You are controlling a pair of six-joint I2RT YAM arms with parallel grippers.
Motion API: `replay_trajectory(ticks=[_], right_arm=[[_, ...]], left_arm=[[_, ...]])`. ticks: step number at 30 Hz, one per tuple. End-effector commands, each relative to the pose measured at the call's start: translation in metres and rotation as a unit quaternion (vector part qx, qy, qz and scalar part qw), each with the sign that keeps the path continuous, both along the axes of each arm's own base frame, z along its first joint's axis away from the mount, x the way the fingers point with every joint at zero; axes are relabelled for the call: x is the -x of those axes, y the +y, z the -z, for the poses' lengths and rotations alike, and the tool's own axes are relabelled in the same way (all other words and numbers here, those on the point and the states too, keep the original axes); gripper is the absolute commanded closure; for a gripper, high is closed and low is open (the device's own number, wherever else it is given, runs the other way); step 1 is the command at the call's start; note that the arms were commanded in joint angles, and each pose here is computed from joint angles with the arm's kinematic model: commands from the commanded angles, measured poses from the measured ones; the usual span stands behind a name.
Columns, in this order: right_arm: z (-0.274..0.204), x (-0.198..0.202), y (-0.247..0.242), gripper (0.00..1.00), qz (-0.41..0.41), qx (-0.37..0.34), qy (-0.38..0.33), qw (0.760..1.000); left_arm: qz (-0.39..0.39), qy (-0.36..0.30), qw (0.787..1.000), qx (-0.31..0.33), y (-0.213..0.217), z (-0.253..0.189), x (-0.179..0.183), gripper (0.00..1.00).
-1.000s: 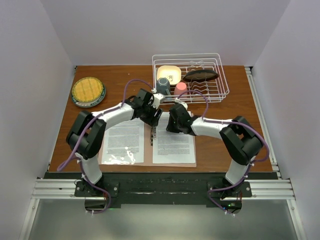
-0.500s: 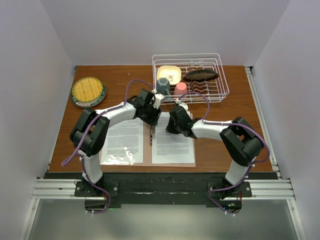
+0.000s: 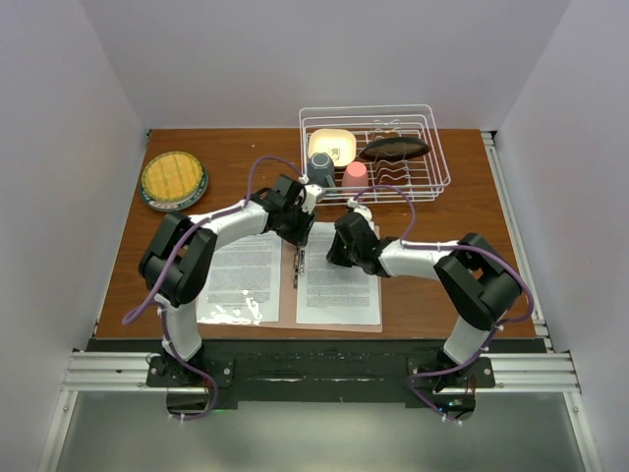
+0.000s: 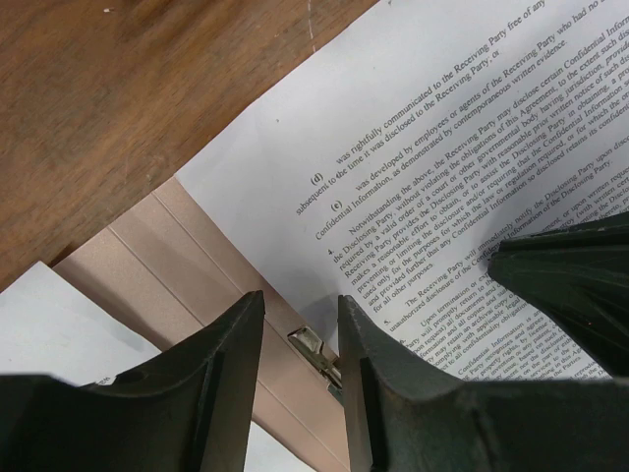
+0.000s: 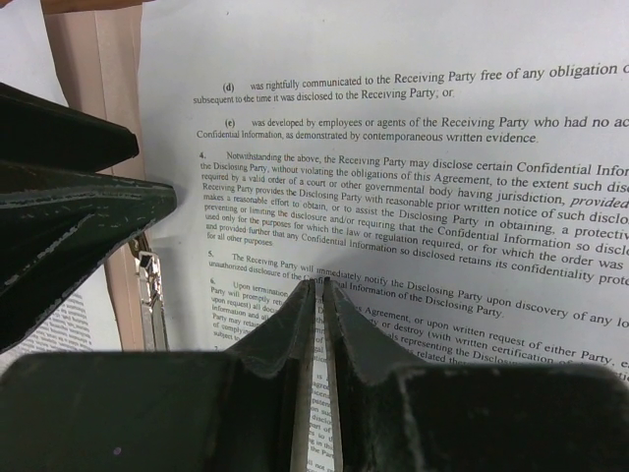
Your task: Put the files into the folder
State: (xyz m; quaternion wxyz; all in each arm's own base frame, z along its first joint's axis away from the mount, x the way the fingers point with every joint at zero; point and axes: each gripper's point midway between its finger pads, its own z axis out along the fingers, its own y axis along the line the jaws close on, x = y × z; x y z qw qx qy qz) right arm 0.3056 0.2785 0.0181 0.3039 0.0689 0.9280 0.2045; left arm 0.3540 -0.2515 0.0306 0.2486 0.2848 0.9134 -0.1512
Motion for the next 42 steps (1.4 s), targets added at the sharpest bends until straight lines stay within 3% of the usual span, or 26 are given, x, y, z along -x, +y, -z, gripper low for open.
replay_trajectory(ticks=[1, 5, 11, 20, 28, 42], right_arm=[[0.049, 0.045, -0.04, 0.87, 0.0, 0.087, 0.085, 0.993], [0.052, 0.047, -0.042, 0.87, 0.003, 0.09, 0.088, 0.992], [0.055, 0.049, -0.045, 0.89, 0.006, 0.094, 0.091, 0.991], [0.059, 0.052, -0.049, 0.92, 0.012, 0.102, 0.1, 0.99], [0.067, 0.055, -0.052, 0.95, 0.017, 0.11, 0.111, 0.988], [0.071, 0.058, -0.055, 0.99, 0.027, 0.115, 0.122, 0.985]], left_arm=[[0.004, -0.022, 1.0, 0.001, -0.005, -0.012, -0.011, 0.59], [0.005, -0.019, 1.0, -0.002, -0.004, -0.01, -0.009, 0.61], [0.01, -0.017, 1.0, 0.0, -0.005, -0.01, -0.008, 0.73], [0.02, -0.021, 1.0, 0.011, -0.008, -0.022, -0.006, 0.79], [0.041, -0.042, 0.998, 0.025, -0.01, -0.05, -0.003, 0.79], [0.083, -0.018, 0.996, 0.034, -0.004, -0.054, 0.029, 0.82]])
